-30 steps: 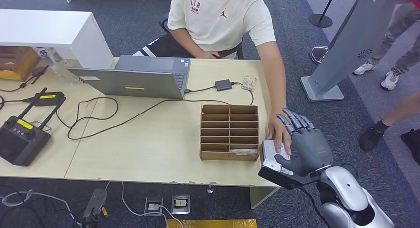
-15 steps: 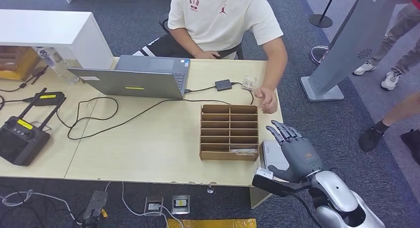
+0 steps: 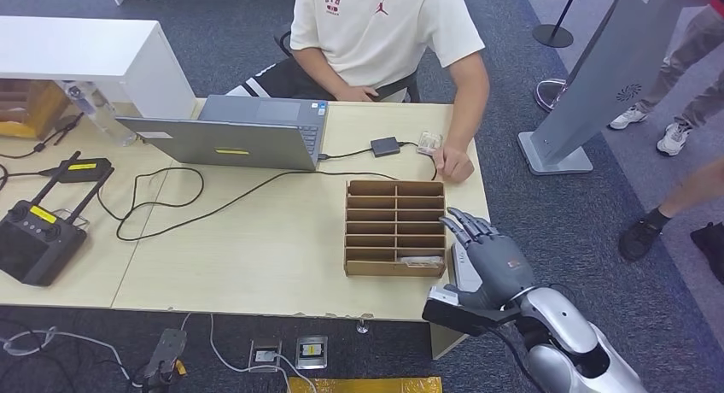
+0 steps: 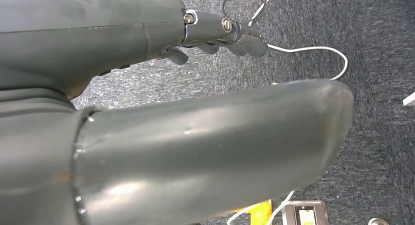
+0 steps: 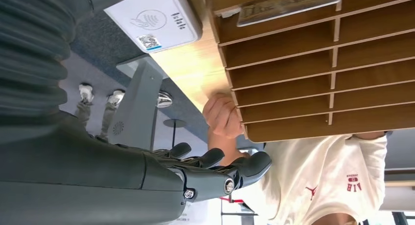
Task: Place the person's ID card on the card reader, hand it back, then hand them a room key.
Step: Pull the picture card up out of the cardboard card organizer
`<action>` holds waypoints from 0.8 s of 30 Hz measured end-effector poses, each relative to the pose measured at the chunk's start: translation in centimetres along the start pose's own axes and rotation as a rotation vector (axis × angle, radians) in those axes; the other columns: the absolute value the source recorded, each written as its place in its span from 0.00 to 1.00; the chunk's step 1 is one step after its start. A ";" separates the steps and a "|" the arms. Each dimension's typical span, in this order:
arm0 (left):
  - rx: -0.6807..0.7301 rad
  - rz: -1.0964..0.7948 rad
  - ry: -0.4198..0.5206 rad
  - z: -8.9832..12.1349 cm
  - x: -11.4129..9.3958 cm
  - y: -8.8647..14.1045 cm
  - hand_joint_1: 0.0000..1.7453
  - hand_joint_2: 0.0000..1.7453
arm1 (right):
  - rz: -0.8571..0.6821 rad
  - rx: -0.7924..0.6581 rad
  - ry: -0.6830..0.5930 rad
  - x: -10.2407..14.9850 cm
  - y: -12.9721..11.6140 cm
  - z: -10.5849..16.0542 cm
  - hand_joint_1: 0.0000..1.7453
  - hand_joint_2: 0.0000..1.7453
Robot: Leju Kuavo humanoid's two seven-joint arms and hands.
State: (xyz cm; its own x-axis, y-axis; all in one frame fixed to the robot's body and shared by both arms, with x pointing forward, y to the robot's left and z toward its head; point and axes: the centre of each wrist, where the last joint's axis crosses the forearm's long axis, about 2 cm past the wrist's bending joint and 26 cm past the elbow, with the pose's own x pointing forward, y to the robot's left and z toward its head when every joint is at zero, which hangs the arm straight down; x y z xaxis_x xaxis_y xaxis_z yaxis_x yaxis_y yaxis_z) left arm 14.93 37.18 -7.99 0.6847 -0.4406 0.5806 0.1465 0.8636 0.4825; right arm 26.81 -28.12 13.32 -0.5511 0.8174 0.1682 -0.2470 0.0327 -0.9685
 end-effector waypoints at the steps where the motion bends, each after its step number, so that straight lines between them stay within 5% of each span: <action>1: 0.000 0.000 0.000 0.0 0.0 0.0 0.00 0.00 | -0.005 0.000 -0.003 0.0 0.0 -0.2 0.00 1.00; 24: -0.004 -0.005 0.051 -0.7 1.1 0.7 0.00 0.00 | -0.069 -0.011 -0.059 1.5 0.1 -3.0 0.00 1.00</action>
State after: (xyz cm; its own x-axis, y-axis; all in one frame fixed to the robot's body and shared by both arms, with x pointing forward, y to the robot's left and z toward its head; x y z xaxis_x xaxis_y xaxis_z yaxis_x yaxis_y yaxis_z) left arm 16.28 37.43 -7.47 0.7195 -0.4322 0.5436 0.1529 0.8622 0.4830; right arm 28.37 -25.20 12.95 -0.5793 0.7776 0.2446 -0.2770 0.0944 -0.9562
